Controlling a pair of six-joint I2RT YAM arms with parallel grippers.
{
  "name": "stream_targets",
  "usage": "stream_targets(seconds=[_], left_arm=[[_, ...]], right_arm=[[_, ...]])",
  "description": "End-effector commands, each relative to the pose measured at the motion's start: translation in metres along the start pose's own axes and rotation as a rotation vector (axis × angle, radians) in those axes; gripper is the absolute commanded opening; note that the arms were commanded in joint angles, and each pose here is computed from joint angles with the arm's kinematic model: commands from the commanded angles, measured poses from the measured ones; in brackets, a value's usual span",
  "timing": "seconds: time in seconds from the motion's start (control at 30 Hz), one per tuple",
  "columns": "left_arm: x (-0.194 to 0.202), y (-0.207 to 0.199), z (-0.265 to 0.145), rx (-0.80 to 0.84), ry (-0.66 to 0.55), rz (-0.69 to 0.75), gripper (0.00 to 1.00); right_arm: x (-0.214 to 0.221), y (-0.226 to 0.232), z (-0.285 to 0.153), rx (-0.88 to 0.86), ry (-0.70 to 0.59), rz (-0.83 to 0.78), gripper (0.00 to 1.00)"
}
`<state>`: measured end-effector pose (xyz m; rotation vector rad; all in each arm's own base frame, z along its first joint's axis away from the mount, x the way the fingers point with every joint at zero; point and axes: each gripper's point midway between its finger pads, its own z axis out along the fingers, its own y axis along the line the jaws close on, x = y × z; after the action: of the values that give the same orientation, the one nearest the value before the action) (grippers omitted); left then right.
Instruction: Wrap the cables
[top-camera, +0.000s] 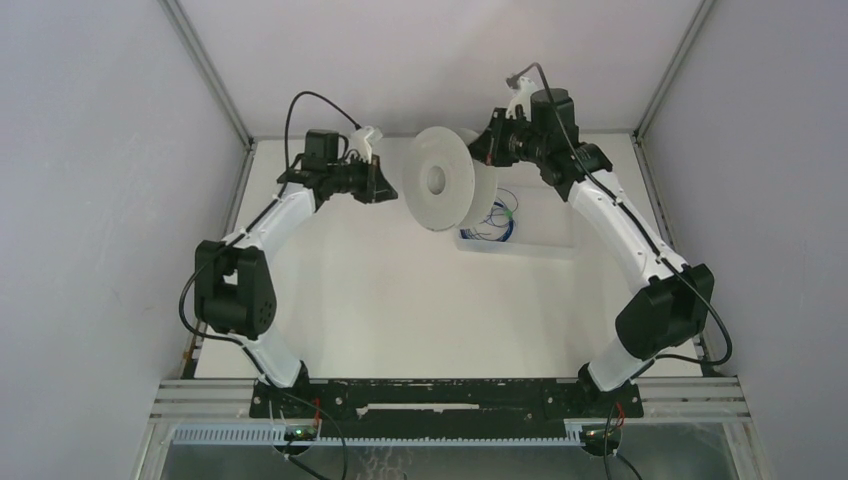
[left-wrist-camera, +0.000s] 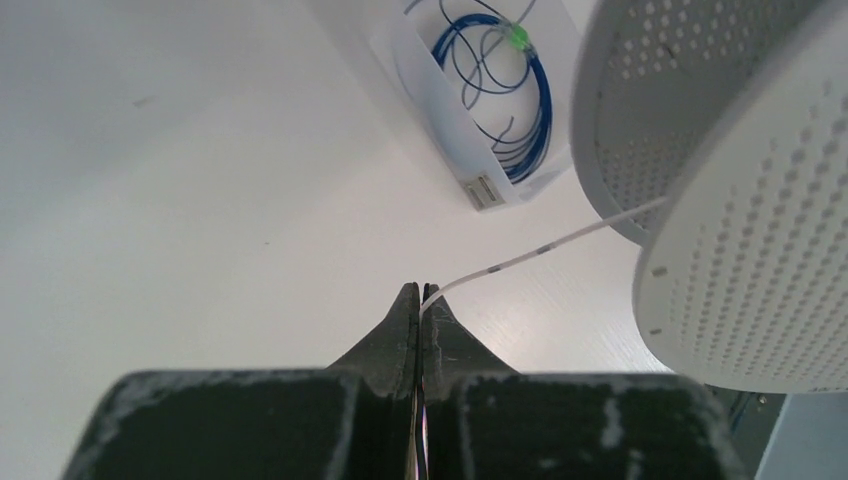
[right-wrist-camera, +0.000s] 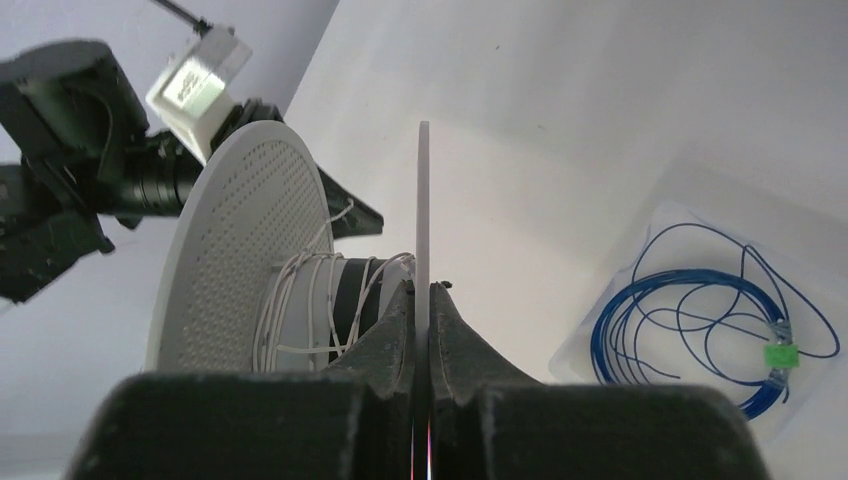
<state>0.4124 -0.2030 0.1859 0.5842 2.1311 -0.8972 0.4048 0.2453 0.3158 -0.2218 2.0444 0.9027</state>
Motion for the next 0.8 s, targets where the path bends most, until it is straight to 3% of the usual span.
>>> stream_targets(seconds=[0.0,0.27,0.5,0.77], left_arm=[[0.001,-0.025,0.006,0.102,-0.019,0.067,0.0],[0.001,-0.082,0.015,0.34,-0.033,0.076,0.02],[0.001,-0.103,0.018,0.437,-0.027,0.065,0.06],[0.01,-0.105,0.011,0.448,-0.016,0.112,0.22]], right_arm=[[-0.051,0.018,-0.012,-0.068,-0.142,0.088,0.0],[-0.048,-0.005,-0.006,-0.014,-0.144,0.173,0.0],[-0.051,-0.007,-0.012,-0.021,-0.156,0.186,0.0],[-0.062,-0.013,-0.025,-0.018,-0.189,0.197,0.0]])
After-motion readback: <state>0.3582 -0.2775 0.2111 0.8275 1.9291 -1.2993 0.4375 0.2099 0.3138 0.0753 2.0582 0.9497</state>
